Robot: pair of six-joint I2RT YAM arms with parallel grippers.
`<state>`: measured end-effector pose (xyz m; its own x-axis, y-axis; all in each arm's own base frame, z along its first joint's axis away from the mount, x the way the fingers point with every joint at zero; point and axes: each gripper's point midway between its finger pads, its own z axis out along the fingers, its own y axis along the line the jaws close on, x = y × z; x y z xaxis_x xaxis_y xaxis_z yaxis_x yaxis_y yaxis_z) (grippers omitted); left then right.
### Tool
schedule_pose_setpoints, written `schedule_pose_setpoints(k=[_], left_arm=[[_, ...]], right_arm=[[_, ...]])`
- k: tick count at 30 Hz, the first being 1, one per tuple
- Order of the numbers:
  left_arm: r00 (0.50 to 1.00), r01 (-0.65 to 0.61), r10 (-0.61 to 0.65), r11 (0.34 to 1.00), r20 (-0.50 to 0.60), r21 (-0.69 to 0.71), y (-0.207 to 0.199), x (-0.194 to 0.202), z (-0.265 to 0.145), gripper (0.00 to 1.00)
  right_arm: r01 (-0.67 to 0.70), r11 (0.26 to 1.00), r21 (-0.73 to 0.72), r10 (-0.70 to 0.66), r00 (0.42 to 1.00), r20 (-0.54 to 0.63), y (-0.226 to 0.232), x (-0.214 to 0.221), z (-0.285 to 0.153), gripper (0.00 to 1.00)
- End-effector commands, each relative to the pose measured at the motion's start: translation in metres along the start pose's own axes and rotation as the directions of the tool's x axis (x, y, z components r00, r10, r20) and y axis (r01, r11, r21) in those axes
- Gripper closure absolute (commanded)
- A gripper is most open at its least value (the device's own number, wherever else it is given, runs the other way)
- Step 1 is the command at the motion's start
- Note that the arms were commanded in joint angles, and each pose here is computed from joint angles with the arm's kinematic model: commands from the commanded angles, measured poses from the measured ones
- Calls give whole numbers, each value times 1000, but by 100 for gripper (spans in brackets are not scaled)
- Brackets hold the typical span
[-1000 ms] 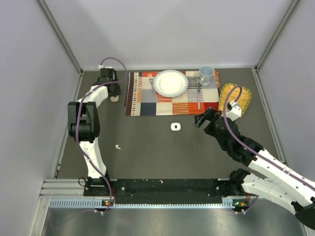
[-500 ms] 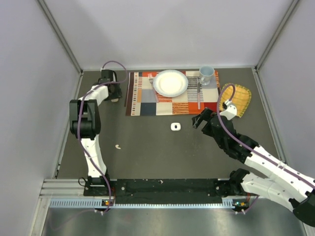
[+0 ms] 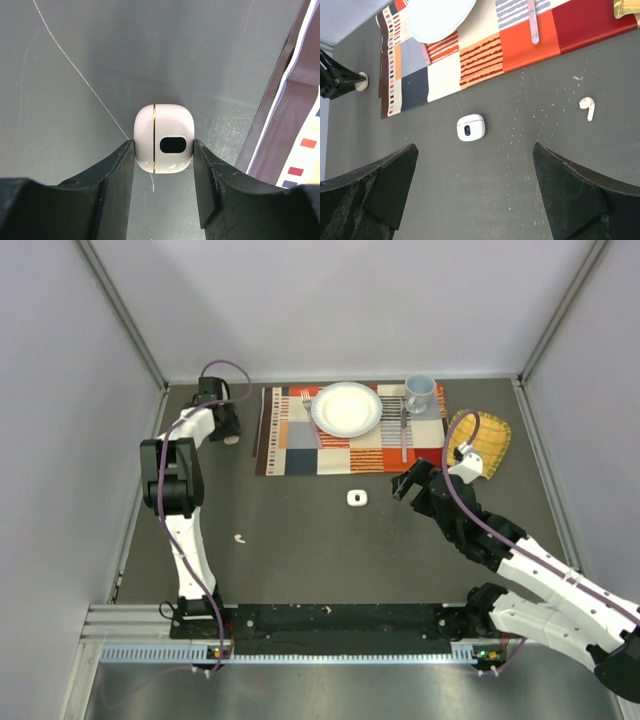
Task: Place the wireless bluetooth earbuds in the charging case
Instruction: Pick up the charging case from the corner of the board.
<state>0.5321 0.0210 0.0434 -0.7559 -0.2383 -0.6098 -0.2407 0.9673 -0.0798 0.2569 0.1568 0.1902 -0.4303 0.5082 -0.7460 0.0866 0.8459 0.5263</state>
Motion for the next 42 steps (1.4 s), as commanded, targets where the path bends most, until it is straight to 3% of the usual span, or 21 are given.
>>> schedule_pose_setpoints(k=[1, 28, 42], left_arm=[[1000, -5, 6, 999, -24, 37, -5, -4, 5, 55], [997, 11, -4, 996, -83, 91, -18, 6, 15, 46], [997, -23, 24, 1000, -70, 5, -12, 6, 10, 44]], right_arm=[[-30, 999, -42, 31, 999, 42, 11, -17, -4, 1], [-47, 998, -47, 49, 998, 28, 9, -13, -3, 1], [-46, 998, -49, 47, 999, 17, 10, -11, 0, 1]])
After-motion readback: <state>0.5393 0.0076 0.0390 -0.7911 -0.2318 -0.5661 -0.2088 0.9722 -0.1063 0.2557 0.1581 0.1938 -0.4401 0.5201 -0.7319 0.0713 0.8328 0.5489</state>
